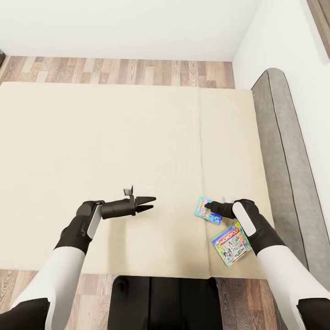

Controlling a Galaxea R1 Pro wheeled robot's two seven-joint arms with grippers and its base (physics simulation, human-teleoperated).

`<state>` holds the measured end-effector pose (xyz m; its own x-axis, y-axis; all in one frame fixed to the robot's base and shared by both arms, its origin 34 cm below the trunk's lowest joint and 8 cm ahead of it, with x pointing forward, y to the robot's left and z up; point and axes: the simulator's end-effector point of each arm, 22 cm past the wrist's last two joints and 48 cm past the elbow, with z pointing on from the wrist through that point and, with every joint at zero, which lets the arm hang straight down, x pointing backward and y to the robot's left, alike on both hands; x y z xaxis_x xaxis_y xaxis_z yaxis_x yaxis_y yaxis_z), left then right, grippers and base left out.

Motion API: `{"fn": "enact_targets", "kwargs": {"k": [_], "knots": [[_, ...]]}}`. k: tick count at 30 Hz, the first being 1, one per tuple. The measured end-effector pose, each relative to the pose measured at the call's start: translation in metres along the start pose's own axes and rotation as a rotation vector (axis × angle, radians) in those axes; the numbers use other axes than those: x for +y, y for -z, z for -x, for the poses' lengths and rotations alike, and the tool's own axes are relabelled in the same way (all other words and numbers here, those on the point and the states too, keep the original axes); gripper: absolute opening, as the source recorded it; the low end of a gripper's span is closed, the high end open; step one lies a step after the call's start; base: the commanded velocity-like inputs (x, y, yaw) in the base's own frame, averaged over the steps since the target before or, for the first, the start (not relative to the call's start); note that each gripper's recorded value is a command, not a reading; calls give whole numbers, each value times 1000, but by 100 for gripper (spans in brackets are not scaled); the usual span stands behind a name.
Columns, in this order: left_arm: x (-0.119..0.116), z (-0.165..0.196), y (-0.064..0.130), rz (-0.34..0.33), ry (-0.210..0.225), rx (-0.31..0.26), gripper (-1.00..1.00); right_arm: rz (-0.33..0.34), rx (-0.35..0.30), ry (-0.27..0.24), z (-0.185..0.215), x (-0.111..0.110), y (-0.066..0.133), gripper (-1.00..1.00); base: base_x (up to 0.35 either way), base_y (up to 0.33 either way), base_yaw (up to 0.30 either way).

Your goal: Put all the toys in the child's room - the three board games (two on the bed and one on the table), the two jigsaw puzzles on the table, and the tennis ball on the table - inside the toy box on the table in the child's room.

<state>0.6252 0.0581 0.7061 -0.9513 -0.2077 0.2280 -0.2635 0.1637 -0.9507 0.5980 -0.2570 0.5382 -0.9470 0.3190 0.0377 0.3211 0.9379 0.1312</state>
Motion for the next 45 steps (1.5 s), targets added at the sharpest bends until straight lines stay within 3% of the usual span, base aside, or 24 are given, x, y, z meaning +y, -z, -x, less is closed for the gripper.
{"fn": "enact_targets", "kwargs": {"k": [23,32,45], "knots": [[0,0,0,-1,-1,0,100,21,34,4,-8,0,-1,100,0,0,0],[0,0,0,-1,-1,0,100,108,42,5,-11,18,-1,100,0,0,0],[0,0,0,-1,-2,1,100,119,41,7,-10,19,-1,100,0,0,0]]}}
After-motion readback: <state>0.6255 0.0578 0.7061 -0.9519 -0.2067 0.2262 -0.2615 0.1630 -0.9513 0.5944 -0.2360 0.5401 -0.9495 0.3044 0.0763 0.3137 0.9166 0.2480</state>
